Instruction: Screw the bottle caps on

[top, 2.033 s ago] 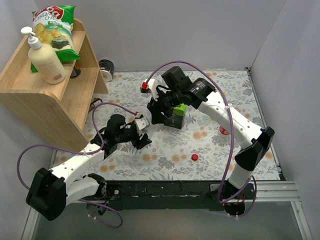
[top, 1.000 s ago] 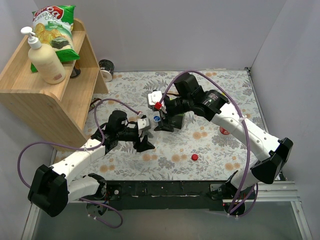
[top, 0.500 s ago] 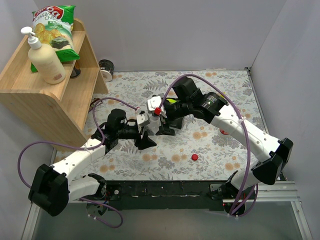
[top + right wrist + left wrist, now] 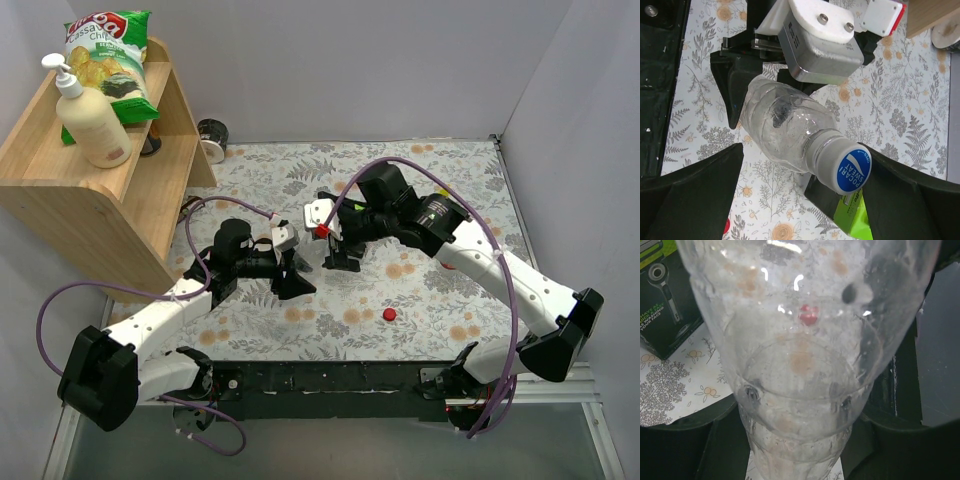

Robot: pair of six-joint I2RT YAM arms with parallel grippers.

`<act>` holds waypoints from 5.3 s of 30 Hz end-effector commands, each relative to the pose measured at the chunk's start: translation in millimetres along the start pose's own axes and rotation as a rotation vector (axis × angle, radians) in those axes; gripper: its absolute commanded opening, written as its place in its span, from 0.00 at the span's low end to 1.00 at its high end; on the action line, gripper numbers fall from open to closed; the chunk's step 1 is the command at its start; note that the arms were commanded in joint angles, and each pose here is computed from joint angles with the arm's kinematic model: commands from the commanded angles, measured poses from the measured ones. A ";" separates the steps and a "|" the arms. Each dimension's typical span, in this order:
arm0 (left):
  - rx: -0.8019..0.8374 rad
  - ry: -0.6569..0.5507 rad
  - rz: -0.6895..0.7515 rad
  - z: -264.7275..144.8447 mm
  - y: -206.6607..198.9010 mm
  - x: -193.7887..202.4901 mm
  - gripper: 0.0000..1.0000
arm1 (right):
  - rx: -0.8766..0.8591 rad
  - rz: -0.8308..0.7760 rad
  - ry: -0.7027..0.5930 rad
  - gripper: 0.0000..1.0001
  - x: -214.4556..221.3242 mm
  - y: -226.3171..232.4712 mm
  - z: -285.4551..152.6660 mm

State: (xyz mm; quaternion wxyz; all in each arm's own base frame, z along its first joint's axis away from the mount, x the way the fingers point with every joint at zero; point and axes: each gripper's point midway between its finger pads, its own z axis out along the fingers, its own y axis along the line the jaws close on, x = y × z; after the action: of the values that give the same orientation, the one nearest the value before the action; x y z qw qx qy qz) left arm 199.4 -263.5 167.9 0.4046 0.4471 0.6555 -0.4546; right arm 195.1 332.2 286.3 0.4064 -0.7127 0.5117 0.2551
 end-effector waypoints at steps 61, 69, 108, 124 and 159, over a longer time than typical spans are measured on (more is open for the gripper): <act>0.044 0.221 0.358 -20.2 14.4 16.7 0.00 | -0.322 -0.414 0.072 0.53 1.9 22.3 -21.0; 0.042 0.212 0.339 -18.8 14.4 15.6 0.00 | -0.324 -0.408 0.096 0.27 6.9 21.3 -15.4; 0.072 0.276 0.190 -19.1 -5.8 48.0 0.00 | -0.157 0.048 -0.172 0.69 -38.8 -21.6 -51.6; 0.117 0.300 0.356 -21.6 -1.0 31.1 0.00 | -0.303 -0.255 0.015 0.60 -8.6 34.7 -27.9; 0.102 0.238 0.360 -16.6 -0.9 15.2 0.00 | -0.291 -0.242 0.085 0.34 2.4 32.5 -5.9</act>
State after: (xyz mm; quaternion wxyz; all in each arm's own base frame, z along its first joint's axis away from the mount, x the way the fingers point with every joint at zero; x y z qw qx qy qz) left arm 187.4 -229.2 128.1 0.3249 0.6174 0.6335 -0.3345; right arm 164.4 316.6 280.5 0.3180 -0.8350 0.3790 0.2408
